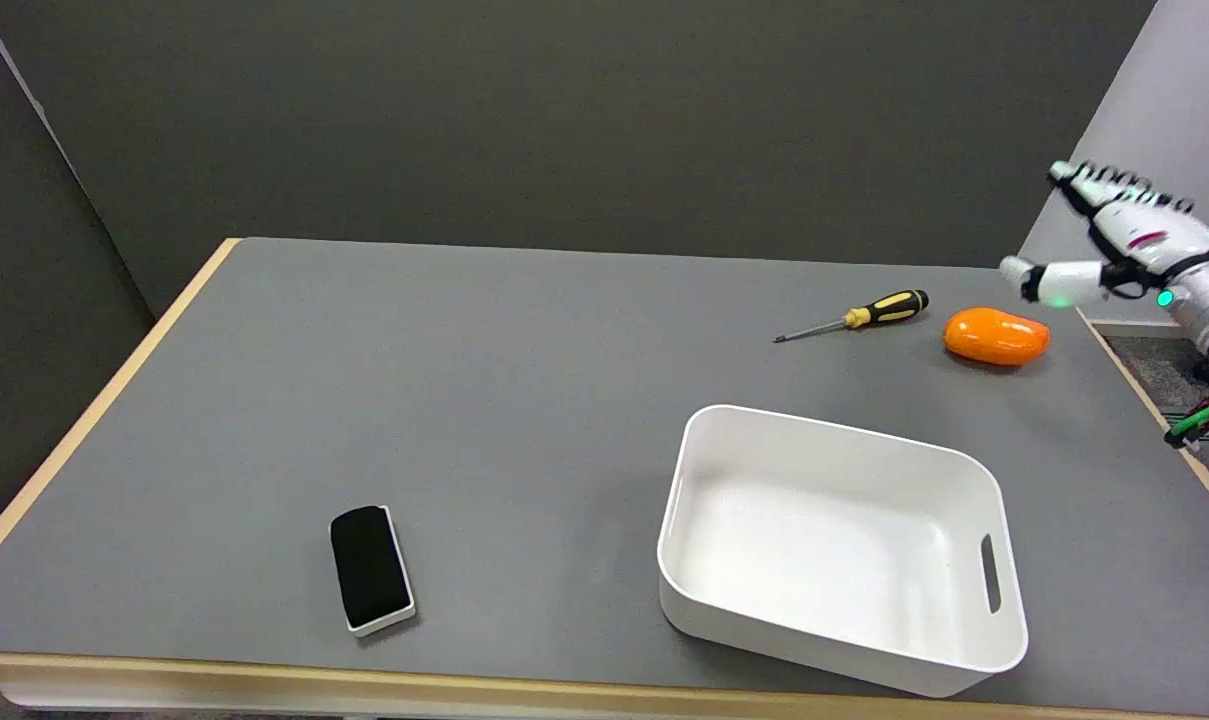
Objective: Pick up mango.
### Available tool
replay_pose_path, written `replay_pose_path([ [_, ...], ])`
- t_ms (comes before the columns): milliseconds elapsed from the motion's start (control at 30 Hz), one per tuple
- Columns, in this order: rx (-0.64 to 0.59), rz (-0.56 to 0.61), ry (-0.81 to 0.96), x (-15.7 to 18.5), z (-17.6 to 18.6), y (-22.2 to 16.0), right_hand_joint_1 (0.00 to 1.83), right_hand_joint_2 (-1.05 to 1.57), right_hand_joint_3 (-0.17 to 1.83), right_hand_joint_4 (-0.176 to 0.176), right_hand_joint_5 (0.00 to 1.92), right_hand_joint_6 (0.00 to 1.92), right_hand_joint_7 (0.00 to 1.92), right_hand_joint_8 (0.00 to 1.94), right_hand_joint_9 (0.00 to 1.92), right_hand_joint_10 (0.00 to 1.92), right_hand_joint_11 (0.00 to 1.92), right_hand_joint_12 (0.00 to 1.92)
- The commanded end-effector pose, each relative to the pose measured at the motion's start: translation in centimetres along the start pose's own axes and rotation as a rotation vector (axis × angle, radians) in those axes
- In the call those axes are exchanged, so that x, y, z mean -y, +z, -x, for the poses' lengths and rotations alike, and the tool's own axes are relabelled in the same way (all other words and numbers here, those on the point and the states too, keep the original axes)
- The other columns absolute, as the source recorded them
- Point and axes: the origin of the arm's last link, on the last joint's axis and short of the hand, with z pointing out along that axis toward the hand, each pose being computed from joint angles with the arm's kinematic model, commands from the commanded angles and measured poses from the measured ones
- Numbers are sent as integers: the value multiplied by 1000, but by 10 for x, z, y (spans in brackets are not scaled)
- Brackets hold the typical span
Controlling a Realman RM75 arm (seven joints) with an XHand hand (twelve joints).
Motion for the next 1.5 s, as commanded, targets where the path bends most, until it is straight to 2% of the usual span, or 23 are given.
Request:
replay_pose_path([
  [33, 402, 160, -266, -23, 60, -3, 322, 516, 908, 26, -1, 0, -1, 5, -1, 122, -1, 675],
  [200, 452, 229, -232, -39, 81, -13, 336, 527, 897, 21, -1, -1, -1, -1, -1, 6, -1, 625],
  [267, 453, 245, -219, -43, 84, -14, 334, 556, 791, 22, -1, -1, -1, -1, -1, 0, -1, 620],
  [433, 427, 246, -187, -40, 84, -9, 336, 505, 879, 24, -1, -1, -1, -1, -1, -1, -1, 600],
  [567, 392, 230, -161, -32, 81, -2, 336, 505, 879, 24, -1, -1, -1, -1, -1, -1, -1, 598],
  [800, 315, 189, -107, -5, 71, 35, 337, 508, 880, 22, -1, -1, -1, -1, -1, -1, -1, 608],
  [900, 317, 166, -124, 4, 72, 42, 342, 557, 792, 22, -1, -1, -1, -1, -1, -1, -1, 617],
  [967, 326, 145, -137, 13, 76, 50, 347, 526, 897, 23, -1, -1, -1, -1, -1, 6, -1, 612],
  [1100, 343, 135, -134, 22, 88, 56, 341, 525, 908, 21, -1, -1, -1, -1, -1, 13, -1, 617],
  [1233, 361, 167, -112, 17, 100, 55, 341, 519, 907, 17, -1, -1, -1, -1, -1, 34, -1, 628],
  [1333, 358, 167, -107, 18, 103, 56, 331, 538, 876, 19, -1, 5, -1, -1, -1, 120, -1, 654],
  [1400, 348, 161, -108, 18, 102, 56, 376, 567, 899, 16, -1, 119, -1, 148, -1, 294, -1, 714],
  [1500, 337, 150, -109, 19, 102, 56, 458, 594, 966, 15, 44, 191, 75, 224, 50, 520, -1, 864],
])
